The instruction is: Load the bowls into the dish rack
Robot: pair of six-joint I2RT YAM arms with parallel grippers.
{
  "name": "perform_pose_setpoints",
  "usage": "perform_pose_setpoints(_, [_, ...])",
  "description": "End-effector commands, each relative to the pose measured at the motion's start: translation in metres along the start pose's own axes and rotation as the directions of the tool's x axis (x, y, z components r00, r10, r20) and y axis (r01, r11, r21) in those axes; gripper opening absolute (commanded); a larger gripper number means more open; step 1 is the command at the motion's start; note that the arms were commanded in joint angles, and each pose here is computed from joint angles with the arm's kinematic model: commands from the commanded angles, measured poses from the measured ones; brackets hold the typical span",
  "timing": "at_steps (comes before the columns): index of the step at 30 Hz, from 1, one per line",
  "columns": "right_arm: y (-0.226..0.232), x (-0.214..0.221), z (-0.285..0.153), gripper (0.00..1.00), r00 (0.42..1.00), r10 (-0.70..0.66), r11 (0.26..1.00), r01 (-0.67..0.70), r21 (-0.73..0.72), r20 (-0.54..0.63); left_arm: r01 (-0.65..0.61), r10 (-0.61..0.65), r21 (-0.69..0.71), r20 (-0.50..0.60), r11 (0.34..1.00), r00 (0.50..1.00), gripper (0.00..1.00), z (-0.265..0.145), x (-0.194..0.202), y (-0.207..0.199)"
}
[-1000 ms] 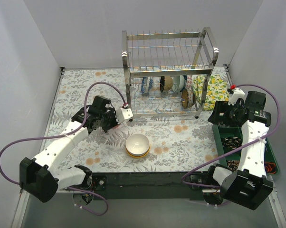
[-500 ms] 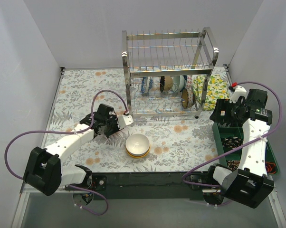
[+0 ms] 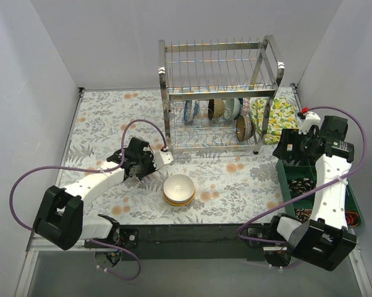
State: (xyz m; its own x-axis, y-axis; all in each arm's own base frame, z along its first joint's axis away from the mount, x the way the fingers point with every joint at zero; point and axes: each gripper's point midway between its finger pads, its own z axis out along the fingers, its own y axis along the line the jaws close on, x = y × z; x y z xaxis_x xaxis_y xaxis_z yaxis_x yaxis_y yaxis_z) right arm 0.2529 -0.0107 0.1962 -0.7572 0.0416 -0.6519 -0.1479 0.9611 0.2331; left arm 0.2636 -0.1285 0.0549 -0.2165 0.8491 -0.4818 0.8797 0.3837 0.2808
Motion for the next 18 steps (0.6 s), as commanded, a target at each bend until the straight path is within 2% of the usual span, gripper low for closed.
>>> perform_pose_setpoints(1, [0.001, -0.013, -0.003, 0.89, 0.999, -0.026, 1.000, 0.026, -0.004, 0.035, -0.006, 0.006, -0.019, 0.008, 1.000, 1.000, 0.00, -0.003, -0.002, 0.005])
perform_pose_setpoints(5, [0.001, -0.016, -0.005, 0.89, 0.999, -0.030, 1.000, 0.030, 0.001, 0.042, 0.025, -0.025, -0.018, 0.032, 1.000, 0.999, 0.00, -0.029, -0.020, 0.012])
perform_pose_setpoints(8, [0.001, -0.015, -0.005, 0.89, 0.999, -0.032, 0.999, 0.032, 0.003, 0.043, 0.067, -0.066, -0.005, 0.129, 0.998, 0.989, 0.00, -0.072, -0.059, 0.019])
perform_pose_setpoints(9, [0.001, -0.014, -0.005, 0.89, 0.999, -0.032, 1.000, 0.031, 0.002, 0.042, 0.064, -0.071, 0.050, 0.163, 0.997, 0.984, 0.00, -0.086, -0.070, 0.010])
perform_pose_setpoints(10, [0.001, -0.011, -0.004, 0.89, 0.999, -0.029, 1.000, 0.029, 0.003, 0.038, 0.055, -0.063, 0.044, 0.229, 0.998, 0.971, 0.00, -0.107, -0.093, 0.017])
perform_pose_setpoints(11, [0.001, -0.009, -0.004, 0.89, 0.999, -0.027, 1.000, 0.027, 0.005, 0.035, 0.071, -0.093, 0.099, 0.237, 0.993, 0.967, 0.00, -0.118, -0.098, 0.007])
perform_pose_setpoints(12, [0.000, -0.008, -0.004, 0.89, 0.999, -0.027, 1.000, 0.027, 0.009, 0.034, 0.021, -0.086, 0.207, 0.311, 0.978, 0.947, 0.00, -0.129, -0.116, -0.011])
perform_pose_setpoints(14, [0.000, -0.004, -0.003, 0.89, 0.999, -0.019, 1.000, 0.019, 0.008, 0.026, -0.076, -0.057, 0.308, 0.399, 0.948, 0.915, 0.00, -0.151, -0.136, -0.032])
perform_pose_setpoints(16, [0.000, -0.002, -0.003, 0.89, 1.000, -0.018, 1.000, 0.018, 0.012, 0.022, -0.159, -0.065, 0.398, 0.493, 0.904, 0.868, 0.00, -0.166, -0.160, -0.057])
perform_pose_setpoints(17, [0.000, -0.003, -0.004, 0.89, 1.000, -0.019, 1.000, 0.019, 0.016, 0.024, -0.192, -0.056, 0.393, 0.540, 0.899, 0.840, 0.00, -0.169, -0.174, -0.059])
perform_pose_setpoints(18, [-0.001, -0.004, -0.005, 0.89, 0.999, -0.021, 0.999, 0.020, 0.025, 0.024, -0.200, -0.090, 0.445, 0.549, 0.873, 0.831, 0.00, -0.173, -0.186, -0.077])
